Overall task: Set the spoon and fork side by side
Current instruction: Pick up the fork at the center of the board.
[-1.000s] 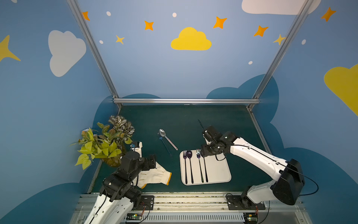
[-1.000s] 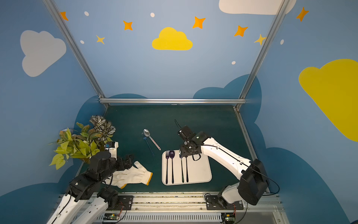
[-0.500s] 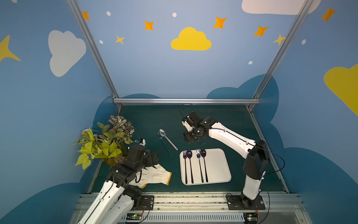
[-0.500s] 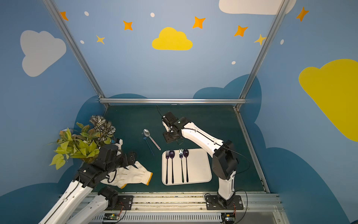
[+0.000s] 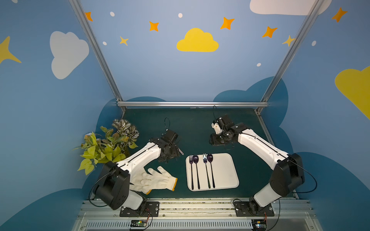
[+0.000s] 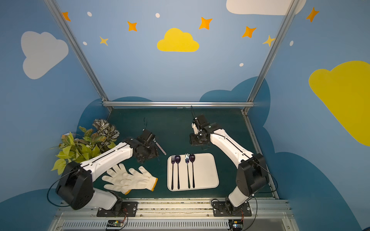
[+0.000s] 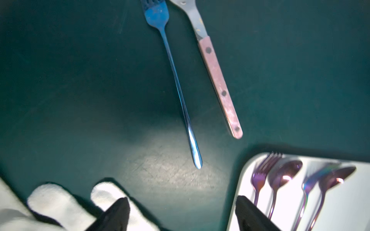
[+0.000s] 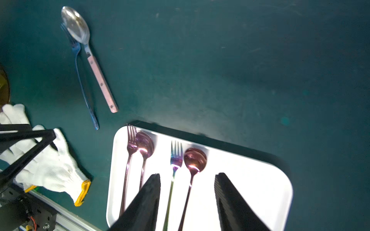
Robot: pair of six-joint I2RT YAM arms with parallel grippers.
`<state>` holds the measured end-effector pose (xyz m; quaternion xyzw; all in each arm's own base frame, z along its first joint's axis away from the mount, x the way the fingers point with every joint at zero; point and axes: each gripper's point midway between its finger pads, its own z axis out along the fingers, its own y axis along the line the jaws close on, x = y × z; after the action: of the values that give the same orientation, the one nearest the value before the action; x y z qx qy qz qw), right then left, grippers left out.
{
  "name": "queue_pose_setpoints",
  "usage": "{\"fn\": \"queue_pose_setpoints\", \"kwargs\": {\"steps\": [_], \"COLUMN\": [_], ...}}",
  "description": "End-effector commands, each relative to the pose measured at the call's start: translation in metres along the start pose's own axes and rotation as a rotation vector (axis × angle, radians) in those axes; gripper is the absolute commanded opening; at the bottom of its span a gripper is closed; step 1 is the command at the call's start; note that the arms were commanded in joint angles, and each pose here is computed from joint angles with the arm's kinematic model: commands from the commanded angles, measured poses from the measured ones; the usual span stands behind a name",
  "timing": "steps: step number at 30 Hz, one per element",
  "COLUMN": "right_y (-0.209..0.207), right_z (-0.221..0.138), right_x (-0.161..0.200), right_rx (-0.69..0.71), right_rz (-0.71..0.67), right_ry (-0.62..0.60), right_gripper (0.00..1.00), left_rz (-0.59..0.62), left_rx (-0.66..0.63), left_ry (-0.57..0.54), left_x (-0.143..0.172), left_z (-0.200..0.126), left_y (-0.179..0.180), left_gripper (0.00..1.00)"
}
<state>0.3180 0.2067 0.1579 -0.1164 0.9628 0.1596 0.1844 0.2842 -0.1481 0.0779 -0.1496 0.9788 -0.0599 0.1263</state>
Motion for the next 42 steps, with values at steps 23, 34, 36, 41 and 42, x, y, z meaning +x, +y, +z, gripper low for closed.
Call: {"fn": "queue_pose_setpoints", "kwargs": {"steps": [23,34,36,41,42], "right_y": [-0.078,-0.079,-0.079,-0.079,-0.079], "right_z": [-0.036,-0.031,-0.031,-0.033,-0.033], "right_x": [0.024,0.025,0.025,0.026,0.026], "right_rx": [-0.128,-0.130,-0.131,-0.127,-0.127], "right_rz": [0.207,0.208,0.210,0.211,0.210], "right_ry": [-0.048,-0.030,-0.027,-0.028,-0.028], "right_gripper": [0.45,0.43,0.42,0.42,0.42], "left_rz": [-0.221,-0.231,-0.227,-0.209,-0.205], "left_rx": [-0.138,-0.183,-0.186,-0.191,-0.190], "left_ry": [0.011,0.037,0.039,0.031,0.029], "left_x": [-0.071,-0.064,-0.063,-0.062,-0.062], "left_z": [0.075,0.086,0.087,0.083,0.082], "left_y": [-0.005,0.007,0.008,0.012,0.013], "left_gripper": [0.58,0.30,0.29,0.10,0.05]}}
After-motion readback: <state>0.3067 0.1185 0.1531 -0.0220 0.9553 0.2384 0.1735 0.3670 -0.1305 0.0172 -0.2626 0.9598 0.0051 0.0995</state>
